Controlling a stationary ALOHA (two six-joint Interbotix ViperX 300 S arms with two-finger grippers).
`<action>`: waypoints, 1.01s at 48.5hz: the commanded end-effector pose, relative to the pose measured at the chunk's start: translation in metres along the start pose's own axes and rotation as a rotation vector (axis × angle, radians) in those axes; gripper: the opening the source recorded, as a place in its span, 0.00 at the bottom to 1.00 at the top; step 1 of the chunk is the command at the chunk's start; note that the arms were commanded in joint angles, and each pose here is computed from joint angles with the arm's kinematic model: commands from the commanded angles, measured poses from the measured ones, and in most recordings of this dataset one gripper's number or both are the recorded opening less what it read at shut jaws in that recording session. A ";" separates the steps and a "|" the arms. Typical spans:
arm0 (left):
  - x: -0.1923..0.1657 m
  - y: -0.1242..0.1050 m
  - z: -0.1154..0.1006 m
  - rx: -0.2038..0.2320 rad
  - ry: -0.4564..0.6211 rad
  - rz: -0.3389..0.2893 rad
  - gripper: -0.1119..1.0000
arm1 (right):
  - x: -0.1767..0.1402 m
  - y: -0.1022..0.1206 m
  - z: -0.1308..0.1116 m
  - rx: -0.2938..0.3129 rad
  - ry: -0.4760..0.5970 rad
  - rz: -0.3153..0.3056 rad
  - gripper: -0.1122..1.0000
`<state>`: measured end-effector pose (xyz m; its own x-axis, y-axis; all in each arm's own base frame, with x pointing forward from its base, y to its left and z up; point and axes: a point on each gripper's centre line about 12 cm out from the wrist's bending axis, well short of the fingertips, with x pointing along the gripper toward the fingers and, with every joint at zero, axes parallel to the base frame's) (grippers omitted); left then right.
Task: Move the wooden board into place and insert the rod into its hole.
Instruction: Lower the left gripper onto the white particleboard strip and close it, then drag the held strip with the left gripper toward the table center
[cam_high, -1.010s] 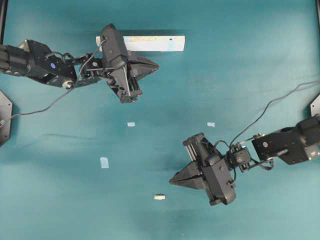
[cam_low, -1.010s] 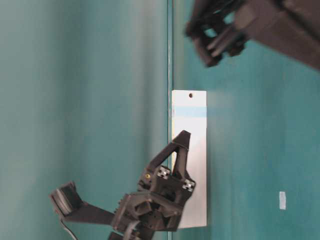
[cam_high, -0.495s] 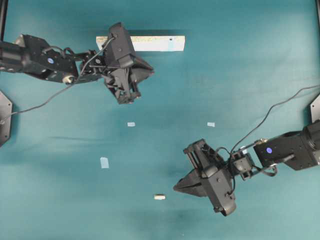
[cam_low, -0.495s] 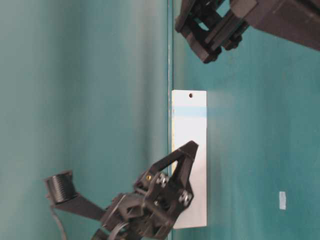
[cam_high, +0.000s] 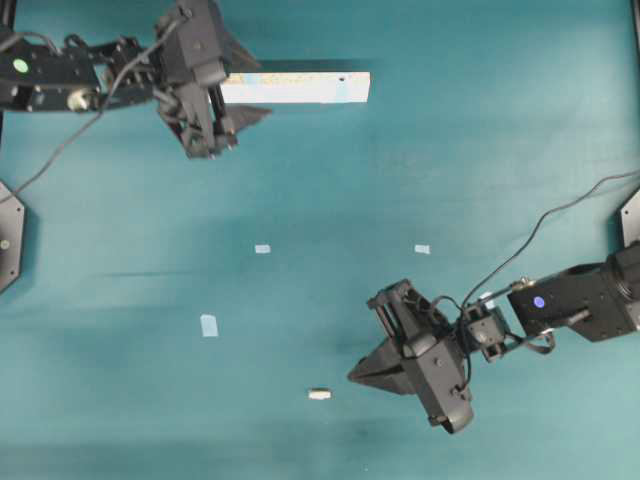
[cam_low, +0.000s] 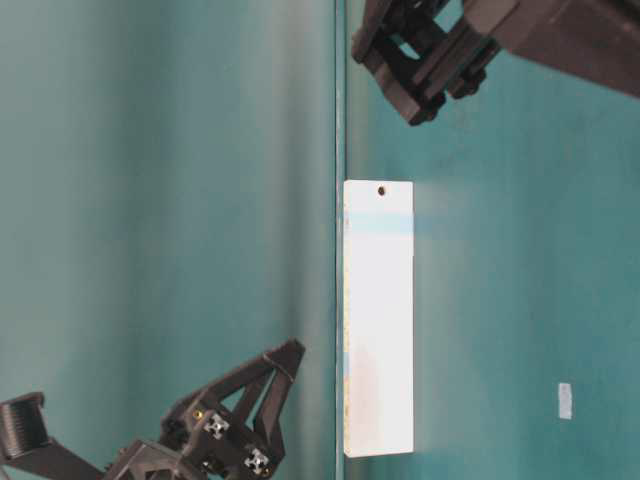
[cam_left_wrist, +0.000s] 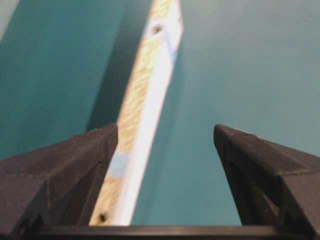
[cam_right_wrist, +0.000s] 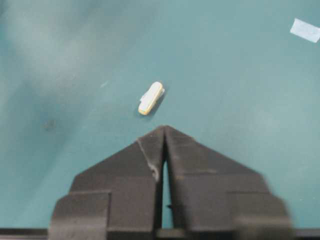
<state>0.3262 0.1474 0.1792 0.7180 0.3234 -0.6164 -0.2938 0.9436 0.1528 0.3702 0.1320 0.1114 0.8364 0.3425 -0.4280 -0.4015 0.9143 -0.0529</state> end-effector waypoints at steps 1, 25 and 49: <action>-0.002 0.008 0.006 0.016 -0.012 0.017 0.89 | -0.004 0.000 0.018 -0.005 -0.041 0.000 0.29; 0.024 0.029 -0.023 0.136 0.082 0.048 0.89 | -0.001 -0.001 0.014 -0.006 0.074 -0.006 0.94; 0.064 0.031 -0.034 0.134 0.098 0.051 0.89 | -0.001 -0.001 0.015 -0.007 0.077 -0.006 0.94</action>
<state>0.3336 0.1895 0.1091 0.6143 0.3522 -0.7061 -0.2257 0.9359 0.2704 0.3709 0.1300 0.1073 0.7839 0.3061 -0.5402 -0.3974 0.9158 -0.0577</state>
